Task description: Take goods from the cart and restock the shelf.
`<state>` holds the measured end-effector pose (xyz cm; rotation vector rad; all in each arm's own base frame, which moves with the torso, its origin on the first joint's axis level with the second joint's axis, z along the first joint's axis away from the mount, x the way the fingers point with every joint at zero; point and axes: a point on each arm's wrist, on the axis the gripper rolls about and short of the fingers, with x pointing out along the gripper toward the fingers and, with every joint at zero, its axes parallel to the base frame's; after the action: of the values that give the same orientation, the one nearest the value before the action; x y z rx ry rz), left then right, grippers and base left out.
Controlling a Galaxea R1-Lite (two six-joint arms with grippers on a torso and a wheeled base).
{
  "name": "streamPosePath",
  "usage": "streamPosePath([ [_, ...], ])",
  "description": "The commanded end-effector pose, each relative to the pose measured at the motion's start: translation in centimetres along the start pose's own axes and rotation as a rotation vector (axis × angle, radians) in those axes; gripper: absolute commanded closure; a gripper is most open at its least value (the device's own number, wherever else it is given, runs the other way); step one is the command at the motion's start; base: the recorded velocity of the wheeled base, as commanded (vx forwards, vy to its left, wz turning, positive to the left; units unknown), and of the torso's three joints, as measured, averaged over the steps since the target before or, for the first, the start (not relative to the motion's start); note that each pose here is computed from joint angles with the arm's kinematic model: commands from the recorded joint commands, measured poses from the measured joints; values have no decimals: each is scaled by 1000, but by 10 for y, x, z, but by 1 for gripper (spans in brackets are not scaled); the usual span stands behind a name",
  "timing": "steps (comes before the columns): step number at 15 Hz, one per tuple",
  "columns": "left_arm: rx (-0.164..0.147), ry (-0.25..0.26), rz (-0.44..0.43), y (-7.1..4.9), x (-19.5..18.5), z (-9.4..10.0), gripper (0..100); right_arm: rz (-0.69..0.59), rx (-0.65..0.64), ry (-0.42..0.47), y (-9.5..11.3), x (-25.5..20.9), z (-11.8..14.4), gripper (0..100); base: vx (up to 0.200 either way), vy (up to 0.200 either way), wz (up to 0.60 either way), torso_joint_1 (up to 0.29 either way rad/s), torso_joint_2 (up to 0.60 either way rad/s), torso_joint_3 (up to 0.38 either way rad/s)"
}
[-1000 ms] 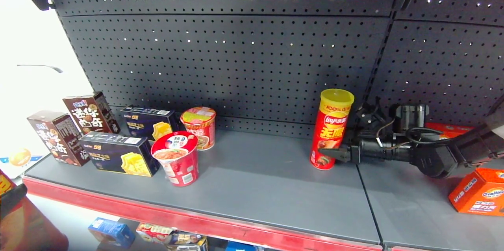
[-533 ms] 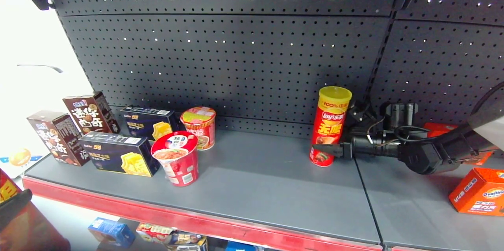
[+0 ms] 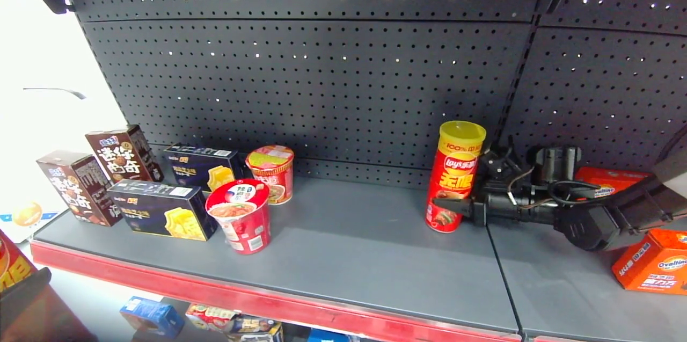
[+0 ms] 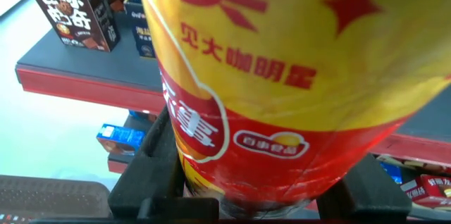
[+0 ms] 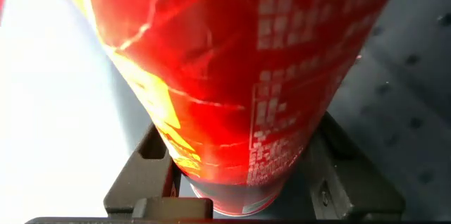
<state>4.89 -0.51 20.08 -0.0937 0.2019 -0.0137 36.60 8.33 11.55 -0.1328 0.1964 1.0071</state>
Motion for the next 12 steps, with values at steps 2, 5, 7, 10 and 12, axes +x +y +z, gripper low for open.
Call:
streamPosePath([
  [2,-1,-4,0,1,-2,-3,100,4,-31,-29,36,-31,14,100,0,0,0,0,0,0],
  [5,-3,-16,-2,1,-5,-3,100,3,-24,-34,64,-59,17,100,0,0,0,0,0,0],
  [7,-3,-22,-2,1,-6,-4,100,14,-12,-39,84,-73,18,100,0,0,0,0,0,0],
  [10,-4,-28,-2,2,-8,-5,100,16,-27,-55,99,-85,15,100,0,0,0,0,0,0],
  [12,-5,-20,1,2,-8,-9,100,29,-26,-53,112,-94,11,100,0,0,0,0,0,0],
])
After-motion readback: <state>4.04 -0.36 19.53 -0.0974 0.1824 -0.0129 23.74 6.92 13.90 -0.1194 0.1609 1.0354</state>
